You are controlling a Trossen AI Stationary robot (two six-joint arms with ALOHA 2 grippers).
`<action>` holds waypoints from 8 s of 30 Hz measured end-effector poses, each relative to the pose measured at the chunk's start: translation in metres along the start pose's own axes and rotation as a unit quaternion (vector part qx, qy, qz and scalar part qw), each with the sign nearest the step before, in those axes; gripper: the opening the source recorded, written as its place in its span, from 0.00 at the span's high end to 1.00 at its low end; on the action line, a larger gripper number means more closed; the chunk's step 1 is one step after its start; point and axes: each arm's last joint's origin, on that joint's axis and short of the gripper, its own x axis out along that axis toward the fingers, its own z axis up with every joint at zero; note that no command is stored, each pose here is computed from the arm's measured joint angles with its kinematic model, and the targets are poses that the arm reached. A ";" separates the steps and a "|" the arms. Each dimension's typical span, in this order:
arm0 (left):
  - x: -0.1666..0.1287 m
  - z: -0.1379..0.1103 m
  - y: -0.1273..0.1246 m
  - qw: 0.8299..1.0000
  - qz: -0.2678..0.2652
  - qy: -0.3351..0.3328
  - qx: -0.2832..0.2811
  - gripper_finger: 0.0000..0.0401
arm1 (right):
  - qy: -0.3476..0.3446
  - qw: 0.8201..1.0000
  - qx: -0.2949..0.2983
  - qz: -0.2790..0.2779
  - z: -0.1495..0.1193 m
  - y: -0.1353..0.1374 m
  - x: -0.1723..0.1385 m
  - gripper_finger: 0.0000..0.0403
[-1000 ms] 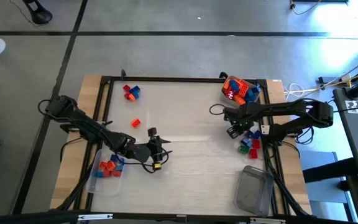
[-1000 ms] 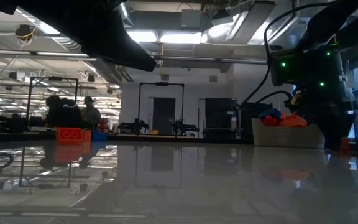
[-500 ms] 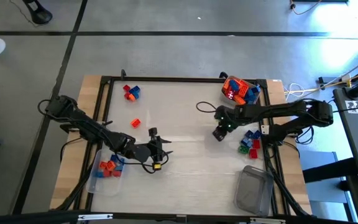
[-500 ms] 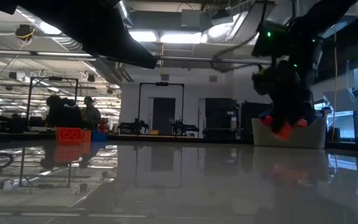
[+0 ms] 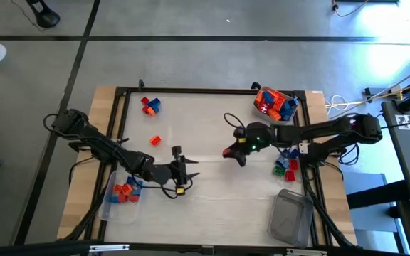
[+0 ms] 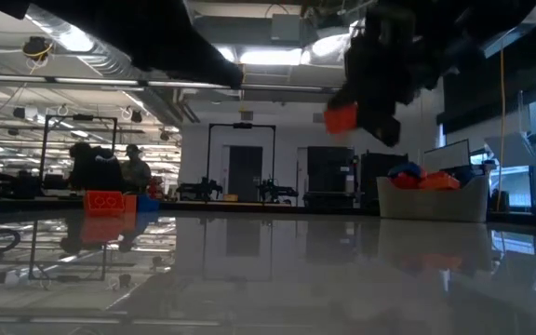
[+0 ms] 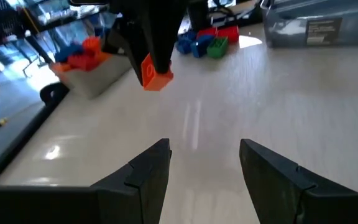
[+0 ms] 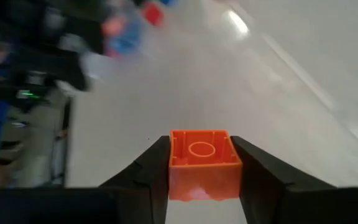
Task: Sort blocks by size
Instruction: Put the orange game piece into the transparent bin, then put the red game piece into the transparent bin
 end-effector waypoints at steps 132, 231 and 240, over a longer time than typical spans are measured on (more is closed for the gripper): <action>-0.171 -0.050 -0.002 0.825 -0.106 0.463 -0.306 0.77 | -0.075 0.983 -0.160 -0.054 -0.005 0.014 0.042 0.27; -0.081 -0.100 0.067 0.733 0.062 0.584 -0.344 0.34 | -0.054 0.983 -0.160 -0.071 -0.008 0.010 0.042 0.27; -0.076 -0.100 0.065 0.752 0.038 0.564 -0.340 0.34 | -0.060 0.982 -0.160 -0.082 -0.008 0.010 0.042 0.27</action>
